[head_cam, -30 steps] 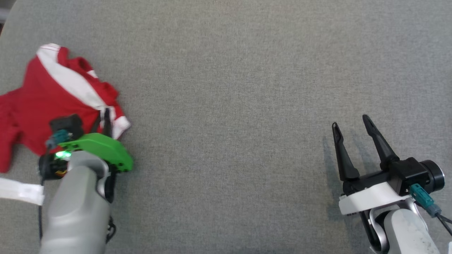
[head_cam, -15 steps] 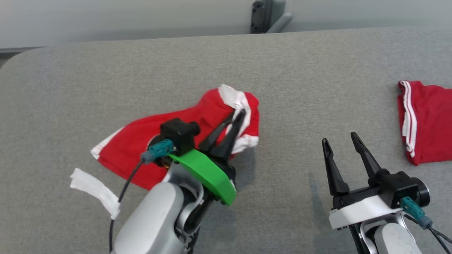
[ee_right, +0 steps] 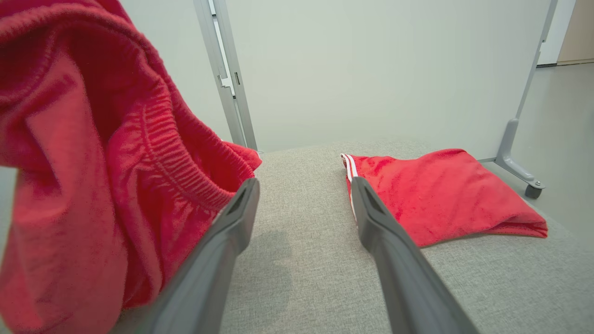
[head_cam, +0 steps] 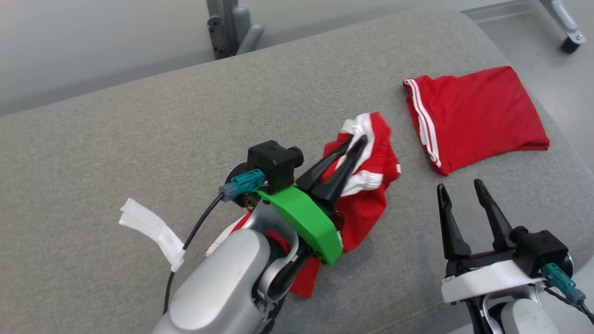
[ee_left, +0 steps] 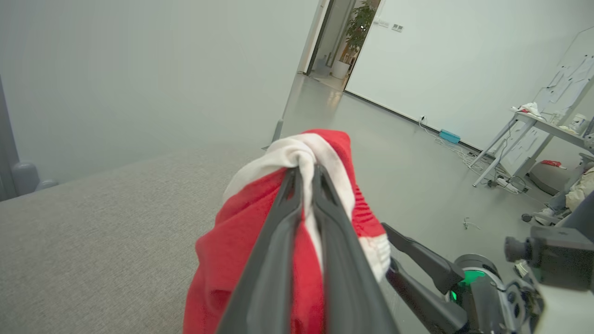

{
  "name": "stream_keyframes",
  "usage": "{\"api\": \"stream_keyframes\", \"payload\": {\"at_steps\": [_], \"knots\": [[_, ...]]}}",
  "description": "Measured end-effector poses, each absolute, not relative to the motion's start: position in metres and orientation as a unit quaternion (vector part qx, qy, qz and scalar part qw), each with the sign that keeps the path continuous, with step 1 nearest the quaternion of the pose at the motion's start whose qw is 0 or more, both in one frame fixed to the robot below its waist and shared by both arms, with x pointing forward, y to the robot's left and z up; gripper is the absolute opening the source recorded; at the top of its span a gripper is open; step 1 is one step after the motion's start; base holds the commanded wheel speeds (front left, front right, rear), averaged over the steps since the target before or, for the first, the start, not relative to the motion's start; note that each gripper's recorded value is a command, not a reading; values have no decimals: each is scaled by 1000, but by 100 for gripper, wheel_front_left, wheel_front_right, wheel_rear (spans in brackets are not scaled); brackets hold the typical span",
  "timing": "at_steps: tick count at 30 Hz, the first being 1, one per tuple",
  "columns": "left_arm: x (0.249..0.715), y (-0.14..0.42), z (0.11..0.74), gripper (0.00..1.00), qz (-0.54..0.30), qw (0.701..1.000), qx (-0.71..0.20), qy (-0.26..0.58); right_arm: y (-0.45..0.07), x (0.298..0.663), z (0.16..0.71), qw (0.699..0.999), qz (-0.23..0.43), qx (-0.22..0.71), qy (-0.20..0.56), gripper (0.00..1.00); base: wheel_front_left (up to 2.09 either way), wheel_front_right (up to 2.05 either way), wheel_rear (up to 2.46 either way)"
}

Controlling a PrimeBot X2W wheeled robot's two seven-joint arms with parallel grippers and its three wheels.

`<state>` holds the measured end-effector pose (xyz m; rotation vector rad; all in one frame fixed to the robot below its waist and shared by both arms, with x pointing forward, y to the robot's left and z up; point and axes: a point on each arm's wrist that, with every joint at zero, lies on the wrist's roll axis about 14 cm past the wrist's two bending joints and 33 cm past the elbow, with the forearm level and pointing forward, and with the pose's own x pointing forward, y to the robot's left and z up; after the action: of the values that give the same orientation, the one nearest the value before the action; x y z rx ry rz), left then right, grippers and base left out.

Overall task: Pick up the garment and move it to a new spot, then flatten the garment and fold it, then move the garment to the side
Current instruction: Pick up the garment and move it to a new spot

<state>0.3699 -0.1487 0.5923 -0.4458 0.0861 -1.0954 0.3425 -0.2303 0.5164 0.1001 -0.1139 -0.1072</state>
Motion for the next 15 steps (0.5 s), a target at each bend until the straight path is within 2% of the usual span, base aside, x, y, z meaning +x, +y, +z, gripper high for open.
{"api": "stream_keyframes", "payload": {"at_steps": [6,9,10,11,12,15], "knots": [[402,-124,472,0,-433,869,-162,175,-244,330,510,994,-81,53,-46,100,0,0,0],[400,-111,429,0,-408,870,-163,224,-242,333,506,995,-78,54,-38,100,0,0,0],[400,-106,420,3,-399,872,-164,230,-241,334,504,995,-77,54,-36,100,0,0,0],[402,-101,415,67,-388,876,-169,232,-241,336,503,995,-76,54,-34,100,0,0,0],[405,-95,410,100,-372,880,-179,234,-240,337,502,995,-74,54,-33,100,0,0,0],[411,-77,399,100,-345,892,-178,234,-236,343,501,996,-67,54,-33,100,0,0,0]]}}
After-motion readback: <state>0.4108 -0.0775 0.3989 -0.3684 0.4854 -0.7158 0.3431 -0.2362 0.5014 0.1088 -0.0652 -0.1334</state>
